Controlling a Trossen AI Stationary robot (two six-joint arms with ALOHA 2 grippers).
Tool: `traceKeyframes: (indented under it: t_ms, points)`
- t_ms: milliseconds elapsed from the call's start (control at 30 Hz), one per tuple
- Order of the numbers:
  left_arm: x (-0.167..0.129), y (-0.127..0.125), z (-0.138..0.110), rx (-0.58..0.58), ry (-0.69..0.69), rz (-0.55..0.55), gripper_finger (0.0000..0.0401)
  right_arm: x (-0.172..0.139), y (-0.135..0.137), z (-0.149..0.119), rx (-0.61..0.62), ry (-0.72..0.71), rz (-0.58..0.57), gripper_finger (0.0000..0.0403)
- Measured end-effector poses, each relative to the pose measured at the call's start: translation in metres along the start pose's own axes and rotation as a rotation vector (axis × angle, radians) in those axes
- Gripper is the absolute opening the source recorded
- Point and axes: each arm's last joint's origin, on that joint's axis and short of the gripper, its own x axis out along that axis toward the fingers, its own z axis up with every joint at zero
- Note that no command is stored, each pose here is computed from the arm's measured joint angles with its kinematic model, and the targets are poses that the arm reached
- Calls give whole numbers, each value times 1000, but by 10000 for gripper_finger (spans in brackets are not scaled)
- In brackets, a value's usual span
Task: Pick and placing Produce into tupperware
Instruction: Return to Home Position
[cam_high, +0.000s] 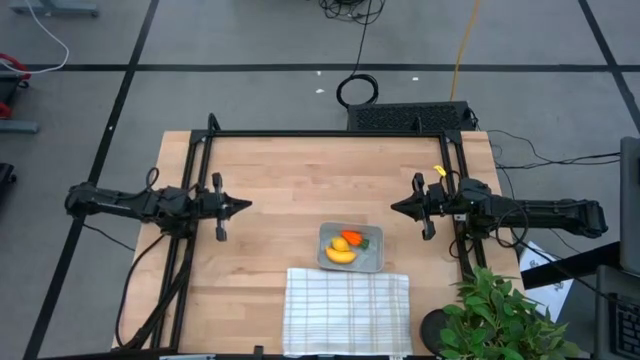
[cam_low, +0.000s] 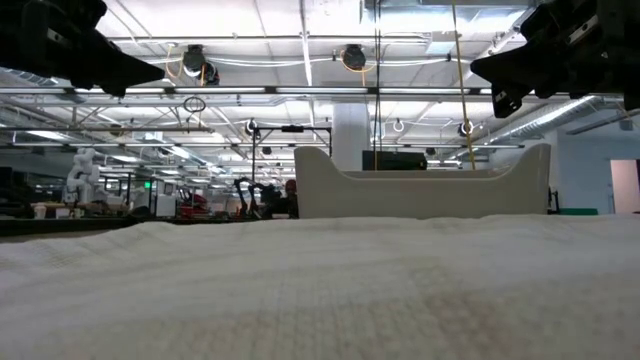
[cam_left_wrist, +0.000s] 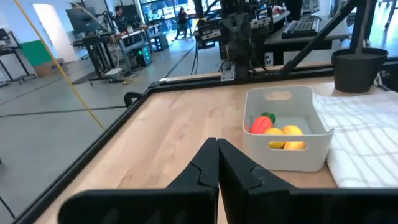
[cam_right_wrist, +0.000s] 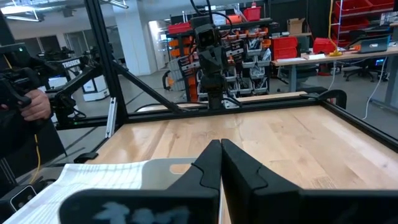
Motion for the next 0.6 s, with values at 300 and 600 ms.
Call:
traceKeyframes:
  t_ms: [300, 600]
  points:
    - [0, 0, 0, -10, 0, -1, 0, 0, 0, 0, 0, 0, 0, 0]
    - [0, 0, 0, -21, 1, -1, 1, 0, 0, 0, -7, 0, 0, 0]
